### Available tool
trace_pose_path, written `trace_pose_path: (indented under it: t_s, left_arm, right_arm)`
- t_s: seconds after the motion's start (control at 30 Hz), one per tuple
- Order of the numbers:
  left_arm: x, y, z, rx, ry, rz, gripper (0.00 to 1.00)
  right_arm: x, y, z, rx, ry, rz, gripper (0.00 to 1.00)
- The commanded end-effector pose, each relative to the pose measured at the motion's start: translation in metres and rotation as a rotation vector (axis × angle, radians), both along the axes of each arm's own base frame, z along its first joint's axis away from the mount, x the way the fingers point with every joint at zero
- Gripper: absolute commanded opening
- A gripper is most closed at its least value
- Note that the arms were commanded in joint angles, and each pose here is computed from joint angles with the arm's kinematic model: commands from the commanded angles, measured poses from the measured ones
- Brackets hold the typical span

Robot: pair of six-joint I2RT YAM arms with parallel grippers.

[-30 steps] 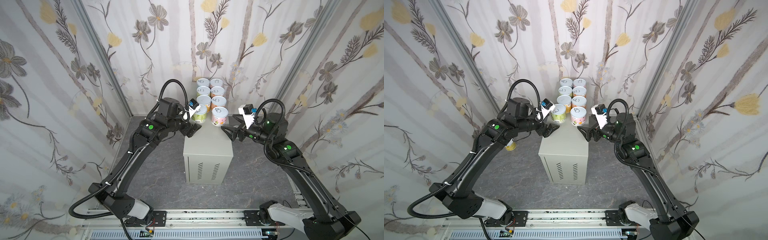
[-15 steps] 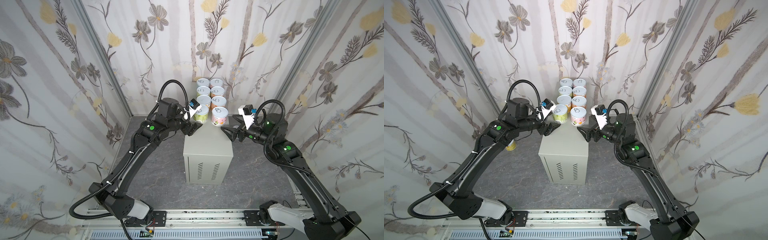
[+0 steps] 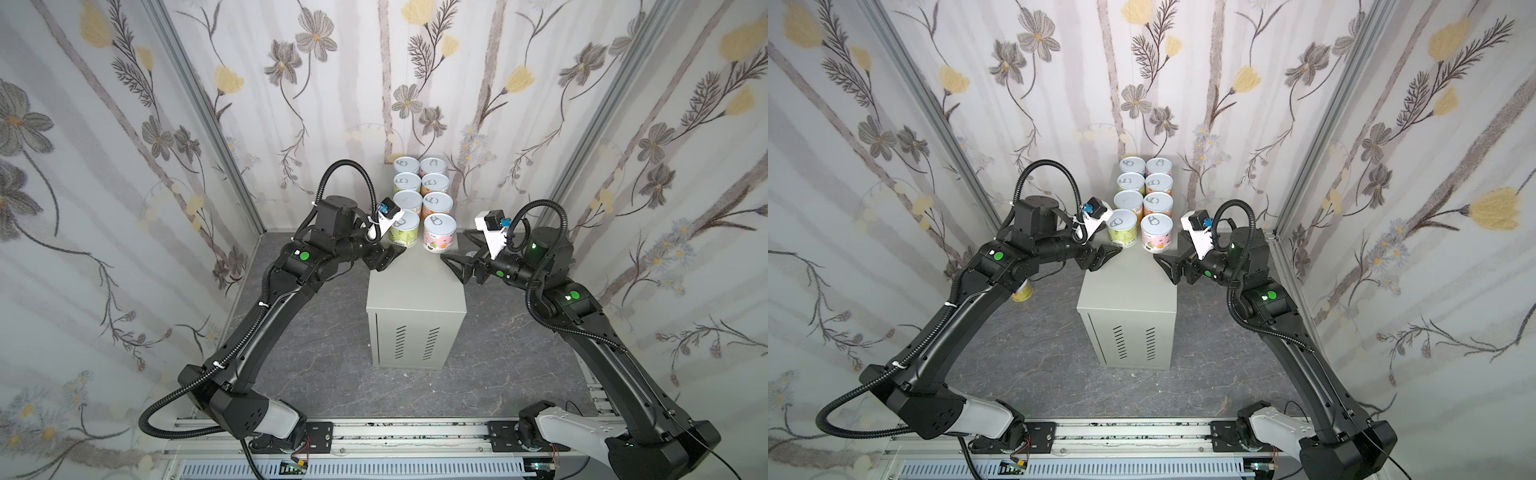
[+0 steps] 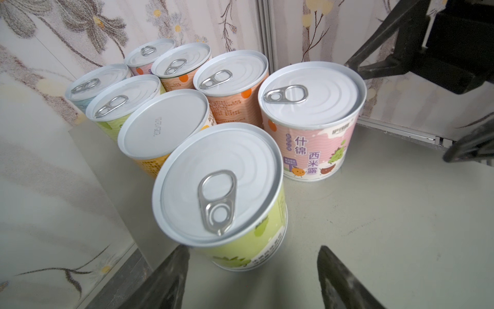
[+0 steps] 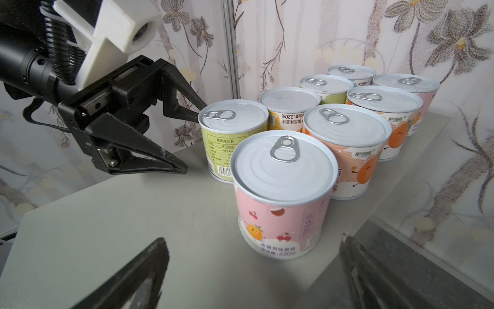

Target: Place and organize the canned foods onto the counter

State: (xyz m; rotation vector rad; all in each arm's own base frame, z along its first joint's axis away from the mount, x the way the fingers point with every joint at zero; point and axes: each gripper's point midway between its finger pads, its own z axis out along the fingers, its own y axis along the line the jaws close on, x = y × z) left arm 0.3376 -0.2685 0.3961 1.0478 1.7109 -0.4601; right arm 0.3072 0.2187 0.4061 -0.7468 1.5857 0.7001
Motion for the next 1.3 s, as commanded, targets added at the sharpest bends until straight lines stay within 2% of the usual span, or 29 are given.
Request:
trace_pose_path:
  t_s: [0.0, 1.27]
  left_arm:
    - [0.0, -0.003, 0.009, -0.015, -0.046, -0.024, 0.75]
    - [0.0, -0.008, 0.005, -0.04, 0.012, -0.027, 0.74]
  right_arm:
    - [0.002, 0.001, 0.008, 0.012, -0.04, 0.001, 1.0]
    - [0.008, 0.001, -0.003, -0.001, -0.028, -0.013, 1.0]
